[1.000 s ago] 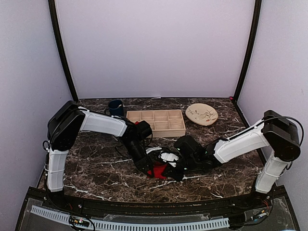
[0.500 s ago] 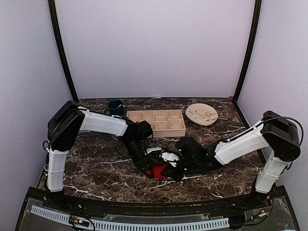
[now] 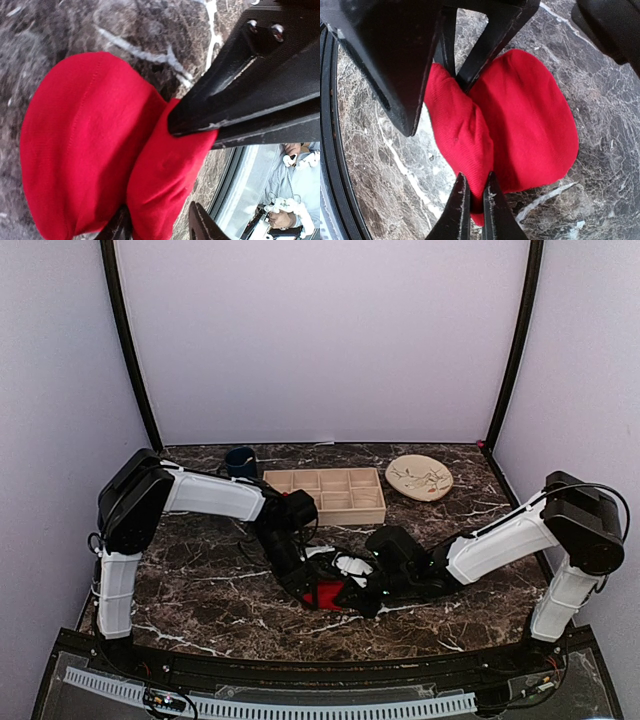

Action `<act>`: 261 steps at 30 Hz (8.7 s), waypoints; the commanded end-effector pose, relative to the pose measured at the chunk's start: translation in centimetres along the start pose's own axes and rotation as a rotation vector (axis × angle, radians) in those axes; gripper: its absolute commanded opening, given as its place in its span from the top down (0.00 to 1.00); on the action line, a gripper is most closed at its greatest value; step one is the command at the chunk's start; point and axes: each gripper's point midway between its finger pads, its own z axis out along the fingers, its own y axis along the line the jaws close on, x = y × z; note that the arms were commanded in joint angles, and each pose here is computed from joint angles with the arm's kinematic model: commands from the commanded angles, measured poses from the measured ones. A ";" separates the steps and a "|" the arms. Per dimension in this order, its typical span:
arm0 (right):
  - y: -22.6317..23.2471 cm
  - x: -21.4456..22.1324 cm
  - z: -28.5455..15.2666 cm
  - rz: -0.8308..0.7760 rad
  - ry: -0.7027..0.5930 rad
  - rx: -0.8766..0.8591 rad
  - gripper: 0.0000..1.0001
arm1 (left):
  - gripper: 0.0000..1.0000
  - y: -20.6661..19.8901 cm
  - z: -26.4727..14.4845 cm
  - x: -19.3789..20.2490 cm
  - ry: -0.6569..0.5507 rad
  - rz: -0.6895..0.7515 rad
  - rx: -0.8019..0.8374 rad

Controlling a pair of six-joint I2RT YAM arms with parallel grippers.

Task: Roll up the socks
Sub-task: Roll the sock at the center of the board.

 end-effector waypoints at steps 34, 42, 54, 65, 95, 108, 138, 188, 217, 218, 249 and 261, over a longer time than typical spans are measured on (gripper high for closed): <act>-0.1 -0.1 0.7 0.003 0.005 0.006 1.00 | 0.52 7.5 0.0 4.5 0.053 -0.207 -0.237; 0.2 -1.0 1.3 -0.026 0.003 -0.017 1.00 | 0.45 5.8 -0.4 1.4 -0.089 -0.154 -0.146; 0.2 -1.5 1.0 -0.029 -0.017 -0.012 1.00 | 0.37 4.4 -1.9 -0.7 -0.231 -0.130 -0.116; 0.0 -1.4 0.9 -0.026 -0.017 0.001 1.00 | 0.37 3.4 -2.8 -0.8 -0.329 -0.123 -0.049; -1.1 -2.1 1.5 -0.011 0.012 0.000 1.00 | 0.36 1.7 -6.1 -1.4 -0.551 -0.102 0.093; -0.8 -2.0 2.0 0.043 0.116 -0.083 1.00 | 0.38 1.9 -8.2 -1.0 -0.666 -0.061 -0.036; -1.0 -3.5 2.4 0.209 0.292 -0.320 1.00 | 0.47 -1.5 -6.4 0.0 -0.633 0.293 -0.323; 0.3 -3.5 2.7 0.218 0.344 -0.428 1.00 | 0.58 -0.5 -0.8 2.5 -0.210 0.465 -0.501; 0.6 -5.4 2.7 0.227 0.319 -0.479 1.00 | 0.91 -2.4 2.3 4.4 -0.097 0.531 -0.384; 0.7 -5.4 2.6 0.226 0.317 -0.480 1.00 | 0.97 -2.4 2.4 4.4 -0.092 0.530 -0.376; -4.3 -4.8 -0.6 0.381 0.092 -0.362 0.71 | 1.00 -1.1 1.3 4.0 -0.166 0.328 -0.151; -6.3 -3.7 -4.1 0.263 -0.004 -0.082 0.78 | 1.00 -0.5 1.0 2.7 -0.134 0.215 0.028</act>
